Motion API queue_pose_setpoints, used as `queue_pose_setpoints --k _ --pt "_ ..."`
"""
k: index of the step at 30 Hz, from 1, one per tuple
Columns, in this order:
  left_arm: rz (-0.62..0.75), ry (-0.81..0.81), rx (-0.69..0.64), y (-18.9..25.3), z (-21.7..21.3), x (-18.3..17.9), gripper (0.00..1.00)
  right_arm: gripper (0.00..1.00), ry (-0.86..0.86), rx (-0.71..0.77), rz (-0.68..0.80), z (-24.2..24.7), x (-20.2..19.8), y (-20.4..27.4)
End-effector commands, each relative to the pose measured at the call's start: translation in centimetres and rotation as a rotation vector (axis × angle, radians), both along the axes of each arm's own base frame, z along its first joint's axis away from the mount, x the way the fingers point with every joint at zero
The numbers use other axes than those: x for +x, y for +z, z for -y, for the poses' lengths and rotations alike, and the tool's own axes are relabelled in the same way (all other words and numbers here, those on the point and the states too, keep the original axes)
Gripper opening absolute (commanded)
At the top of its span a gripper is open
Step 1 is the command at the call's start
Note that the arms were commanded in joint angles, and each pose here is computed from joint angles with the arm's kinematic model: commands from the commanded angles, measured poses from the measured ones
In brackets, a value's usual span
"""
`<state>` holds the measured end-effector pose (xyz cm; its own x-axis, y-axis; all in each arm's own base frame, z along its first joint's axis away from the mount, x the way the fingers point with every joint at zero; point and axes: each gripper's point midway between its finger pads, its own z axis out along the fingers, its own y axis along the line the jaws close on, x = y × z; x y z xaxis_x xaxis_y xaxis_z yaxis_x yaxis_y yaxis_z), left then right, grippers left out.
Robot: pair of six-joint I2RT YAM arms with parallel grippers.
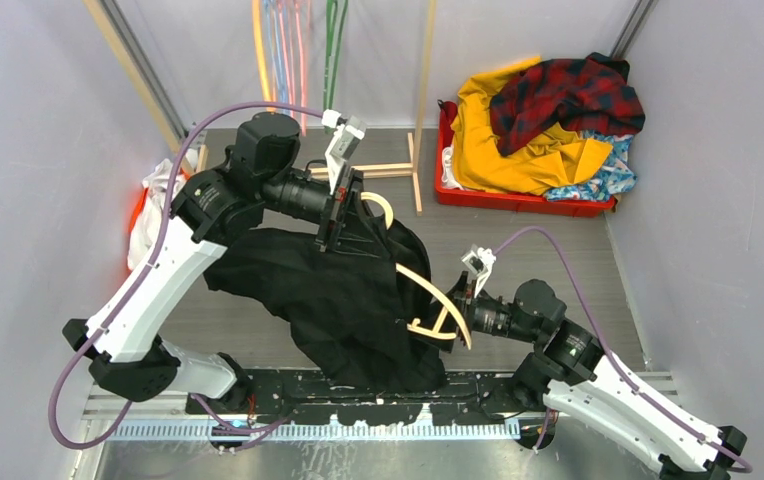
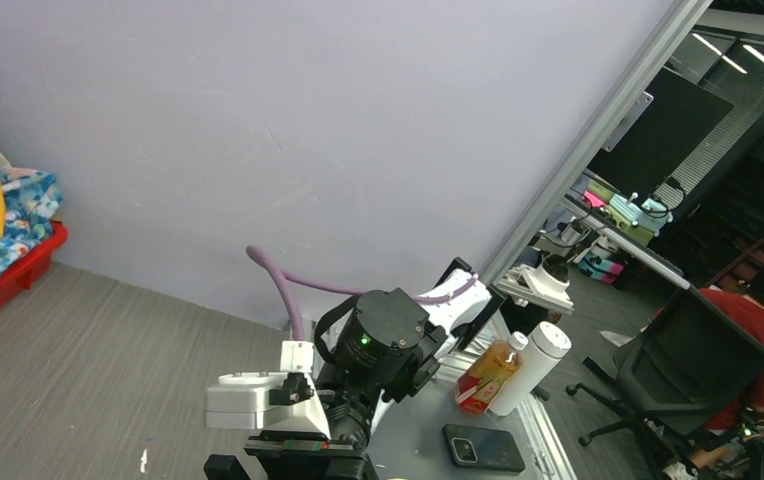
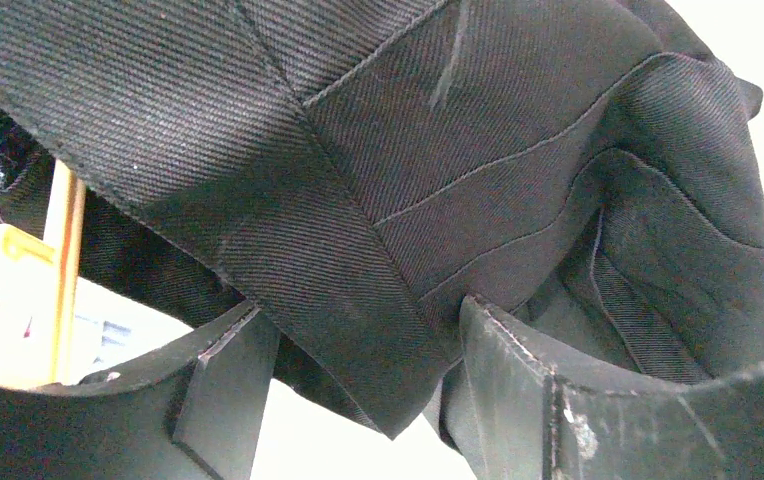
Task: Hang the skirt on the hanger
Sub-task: Hang the skirt on the hanger.
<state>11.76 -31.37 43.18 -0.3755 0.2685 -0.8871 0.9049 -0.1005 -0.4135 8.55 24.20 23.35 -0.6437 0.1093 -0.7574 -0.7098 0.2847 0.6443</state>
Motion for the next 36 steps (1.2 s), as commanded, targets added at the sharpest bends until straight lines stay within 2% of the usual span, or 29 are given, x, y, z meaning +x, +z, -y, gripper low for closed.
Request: queue_pose_setpoints --k 1,4,7,10,12,15,19,26,36 --pt "0.089 -0.005 -0.093 3.1 -0.2 0.1 0.0 0.71 -0.007 0.021 0.051 0.1 0.1 1.3" --pt "0.088 -0.013 -0.104 3.4 -0.2 -0.1 0.0 0.7 -0.092 -0.026 0.029 0.1 1.9 0.2" --pt "0.093 -0.022 -0.116 3.7 -0.4 -0.5 0.0 0.65 -0.164 -0.074 0.004 -0.1 3.6 -0.8" --pt "0.094 -0.026 -0.122 3.8 -0.6 -0.8 0.0 0.6 -0.16 -0.071 -0.01 -1.0 4.2 -1.0" --pt "0.093 -0.025 -0.12 3.7 -0.7 -0.8 0.0 0.49 -0.139 -0.043 -0.004 -1.8 4.2 -0.4" --pt "0.091 -0.017 -0.114 3.4 -0.7 -0.6 0.0 0.26 -0.148 -0.052 0.006 -2.1 4.6 0.1" --pt "0.112 0.04 -0.067 2.5 -1.0 0.1 0.0 0.03 -0.248 -0.103 0.025 -0.1 5.4 0.4" --pt "0.152 0.191 0.021 0.7 -1.2 3.0 0.0 0.02 -0.347 -0.159 0.004 3.7 4.5 1.5" --pt "0.228 0.381 0.016 1.6 -1.4 6.8 0.0 0.02 -0.342 -0.211 -0.064 5.5 2.6 0.5"
